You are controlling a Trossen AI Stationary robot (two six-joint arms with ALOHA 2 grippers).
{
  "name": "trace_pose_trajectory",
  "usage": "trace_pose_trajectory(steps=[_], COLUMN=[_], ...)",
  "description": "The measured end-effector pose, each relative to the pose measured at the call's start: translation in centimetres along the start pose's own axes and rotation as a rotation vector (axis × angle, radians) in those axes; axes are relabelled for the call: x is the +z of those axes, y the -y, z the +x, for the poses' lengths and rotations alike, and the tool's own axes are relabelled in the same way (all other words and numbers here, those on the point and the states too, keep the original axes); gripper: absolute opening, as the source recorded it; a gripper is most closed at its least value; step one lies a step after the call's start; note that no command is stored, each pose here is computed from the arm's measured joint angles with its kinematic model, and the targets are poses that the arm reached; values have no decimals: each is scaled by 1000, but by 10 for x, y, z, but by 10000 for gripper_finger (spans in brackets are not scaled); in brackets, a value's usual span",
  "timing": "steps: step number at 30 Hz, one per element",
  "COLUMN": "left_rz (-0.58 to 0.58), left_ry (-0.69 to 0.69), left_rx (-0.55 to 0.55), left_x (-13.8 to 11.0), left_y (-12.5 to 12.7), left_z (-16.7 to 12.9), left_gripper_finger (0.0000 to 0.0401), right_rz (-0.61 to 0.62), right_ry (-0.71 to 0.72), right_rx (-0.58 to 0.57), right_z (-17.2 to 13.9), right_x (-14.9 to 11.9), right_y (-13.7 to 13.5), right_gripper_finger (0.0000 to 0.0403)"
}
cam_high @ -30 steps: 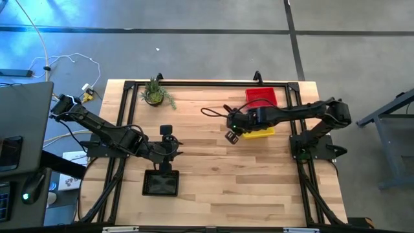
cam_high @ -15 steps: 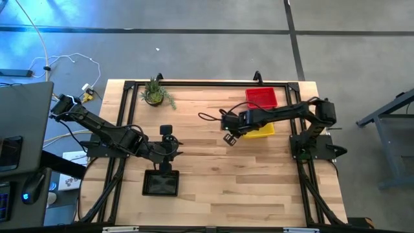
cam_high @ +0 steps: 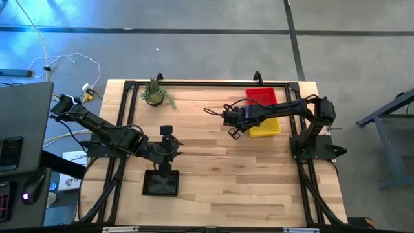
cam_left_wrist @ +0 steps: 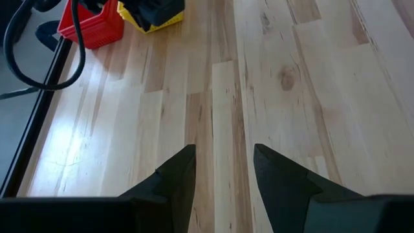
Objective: Stack baskets by color
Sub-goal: Move the stacked yellow bins below the stacked red bins, then move the stacked black bins to the top left of the table
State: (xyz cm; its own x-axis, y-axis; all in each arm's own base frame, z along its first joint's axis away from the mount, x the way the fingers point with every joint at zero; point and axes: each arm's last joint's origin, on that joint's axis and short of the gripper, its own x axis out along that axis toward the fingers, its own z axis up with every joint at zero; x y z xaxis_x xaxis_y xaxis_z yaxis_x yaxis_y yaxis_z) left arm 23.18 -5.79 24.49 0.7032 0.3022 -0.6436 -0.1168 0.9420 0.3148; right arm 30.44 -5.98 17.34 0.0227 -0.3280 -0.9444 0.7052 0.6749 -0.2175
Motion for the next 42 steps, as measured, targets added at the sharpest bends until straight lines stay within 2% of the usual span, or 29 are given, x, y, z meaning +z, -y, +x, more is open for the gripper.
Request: trace_pose_trajectory(steps=[7,13,15,23,29,33,37,42], left_rz=[-15,-61,-101,-246,-309,-306,-322,-337], left_ry=[-3,-64,-113,-368,-544,-648,-725,-758], left_rx=[-33,-76,-88,-252,-264,-243,-219,-245], left_x=[0,-6,-11,-30,-43,-52,-59,-64], left_y=[1,2,3,6,5,9,16,30], left_z=[0,-1,-1,-6,-12,-20,-30,-41], left_gripper_finger=[141,141,141,141,141,141,140,140], right_rz=[-22,-60,-67,-75,-76,-78,-83,-79], right_ry=[10,39,56,147,195,209,218,230], right_rx=[-11,51,76,156,198,214,208,188], right_z=[2,0,-4,-29,-46,-52,-53,-53], right_x=[5,7,6,1,-5,-9,-10,-9], right_y=[5,0,-3,-11,-14,-16,-18,-17], right_gripper_finger=[53,53,53,53,53,53,53,53])
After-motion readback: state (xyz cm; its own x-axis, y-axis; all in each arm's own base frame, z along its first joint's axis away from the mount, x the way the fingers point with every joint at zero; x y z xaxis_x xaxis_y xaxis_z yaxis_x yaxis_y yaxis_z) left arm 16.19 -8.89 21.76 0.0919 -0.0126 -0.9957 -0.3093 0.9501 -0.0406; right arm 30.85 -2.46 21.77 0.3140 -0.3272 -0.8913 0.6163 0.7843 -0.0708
